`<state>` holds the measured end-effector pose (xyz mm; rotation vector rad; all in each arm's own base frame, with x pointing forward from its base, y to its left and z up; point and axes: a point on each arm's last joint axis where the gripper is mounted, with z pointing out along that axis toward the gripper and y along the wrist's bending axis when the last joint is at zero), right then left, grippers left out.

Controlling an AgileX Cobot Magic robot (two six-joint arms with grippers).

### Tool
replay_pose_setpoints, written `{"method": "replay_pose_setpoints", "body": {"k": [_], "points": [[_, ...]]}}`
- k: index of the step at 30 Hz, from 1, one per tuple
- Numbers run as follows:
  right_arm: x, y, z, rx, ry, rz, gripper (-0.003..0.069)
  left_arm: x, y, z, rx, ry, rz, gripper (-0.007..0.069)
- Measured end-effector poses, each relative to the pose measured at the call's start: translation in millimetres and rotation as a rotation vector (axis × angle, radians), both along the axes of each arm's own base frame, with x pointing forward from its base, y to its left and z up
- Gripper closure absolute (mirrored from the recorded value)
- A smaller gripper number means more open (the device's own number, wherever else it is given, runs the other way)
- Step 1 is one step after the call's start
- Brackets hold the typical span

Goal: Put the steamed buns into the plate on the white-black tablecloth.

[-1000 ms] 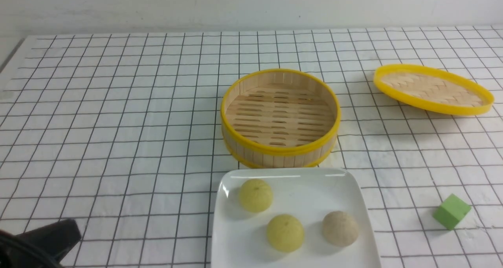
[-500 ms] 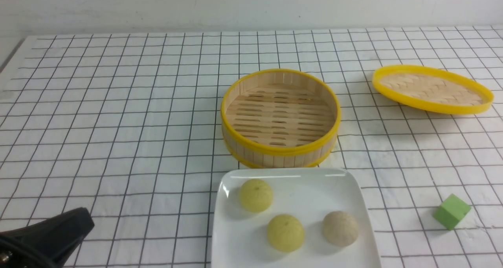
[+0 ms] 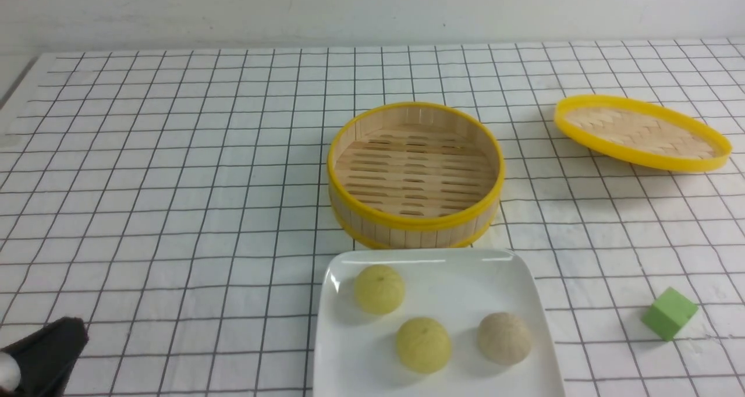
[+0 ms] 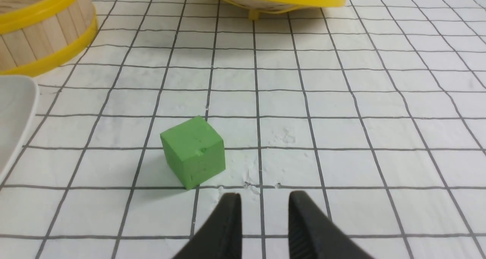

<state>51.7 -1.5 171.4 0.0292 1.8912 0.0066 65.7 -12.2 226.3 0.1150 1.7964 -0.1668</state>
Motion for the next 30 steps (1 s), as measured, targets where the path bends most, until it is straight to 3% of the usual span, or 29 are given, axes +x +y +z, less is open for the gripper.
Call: {"method": "replay_pose_setpoints", "body": {"k": [4,9,30], "points": [[0,0,0,0.000,0.000,0.000,0.0449,-9,11,-23,0.025,-0.010,0.136,0.0573],[0,0,0,0.001,0.000,0.000,0.0442,-12,16,-48,0.029,0.020,0.216,0.0571],[0,0,0,0.001,0.000,0.000,0.0422,-13,18,-54,0.028,0.064,0.247,0.0559]]}}
